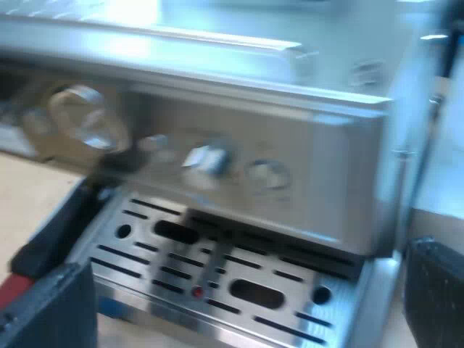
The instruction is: Put the handle in the coffee machine
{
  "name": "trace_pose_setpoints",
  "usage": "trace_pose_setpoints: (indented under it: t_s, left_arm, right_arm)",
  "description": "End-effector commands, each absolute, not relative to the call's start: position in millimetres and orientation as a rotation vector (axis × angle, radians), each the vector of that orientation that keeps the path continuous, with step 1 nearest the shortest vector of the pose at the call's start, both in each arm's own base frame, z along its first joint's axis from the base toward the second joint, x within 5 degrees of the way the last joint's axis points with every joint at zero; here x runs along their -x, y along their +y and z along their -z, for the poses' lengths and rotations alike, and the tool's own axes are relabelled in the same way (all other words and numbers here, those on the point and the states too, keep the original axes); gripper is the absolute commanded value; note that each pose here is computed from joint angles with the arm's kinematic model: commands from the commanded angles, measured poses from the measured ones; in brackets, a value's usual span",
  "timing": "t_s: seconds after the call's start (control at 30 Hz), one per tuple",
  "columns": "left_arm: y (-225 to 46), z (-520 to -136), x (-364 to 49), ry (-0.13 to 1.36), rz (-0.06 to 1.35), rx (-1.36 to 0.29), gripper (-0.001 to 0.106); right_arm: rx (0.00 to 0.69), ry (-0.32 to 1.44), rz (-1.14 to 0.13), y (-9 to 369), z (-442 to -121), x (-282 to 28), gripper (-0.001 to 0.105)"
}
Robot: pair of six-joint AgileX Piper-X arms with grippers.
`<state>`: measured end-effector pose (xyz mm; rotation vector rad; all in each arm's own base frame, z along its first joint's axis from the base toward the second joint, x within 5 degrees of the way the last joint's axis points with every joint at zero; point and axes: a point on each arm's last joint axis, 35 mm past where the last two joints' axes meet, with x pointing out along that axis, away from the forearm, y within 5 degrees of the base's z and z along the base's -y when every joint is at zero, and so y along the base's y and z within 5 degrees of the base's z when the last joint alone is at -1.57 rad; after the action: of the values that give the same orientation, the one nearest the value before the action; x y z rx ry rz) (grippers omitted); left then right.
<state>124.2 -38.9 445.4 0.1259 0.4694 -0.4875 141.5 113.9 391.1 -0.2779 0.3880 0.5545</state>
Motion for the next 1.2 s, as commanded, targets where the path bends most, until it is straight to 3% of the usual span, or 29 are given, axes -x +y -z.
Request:
trace_pose_setpoints:
  t_s: [0.03, 0.27, 0.57, 0.97, 1.2]
  left_arm:
    - [-34.0, -451.0, -122.1, 0.450, 0.437, -0.109, 0.105]
    - [-15.7, -454.5, -115.5, 0.427, 0.295, -0.070, 0.105]
    - [-7.6, -462.9, -86.1, 0.362, 0.205, 0.082, 0.105]
    - [-7.6, -427.2, -50.1, 0.362, 0.208, 0.083, 0.105]
    - [-7.6, -414.2, -22.7, 0.284, 0.222, -0.004, 0.105]
  right_arm:
    - [0.256, 0.433, -0.505, 96.9, -398.0, -144.3, 0.086]
    - [0.207, 0.521, -0.383, 61.6, -394.2, -156.6, 0.086]
    - [0.275, 0.567, -0.216, 25.4, -392.2, -154.9, 0.086]
    - [0.274, 0.432, -0.131, 10.7, -409.7, -112.4, 0.086]
    - [0.278, 0.326, -0.120, 6.3, -392.4, -69.6, 0.086]
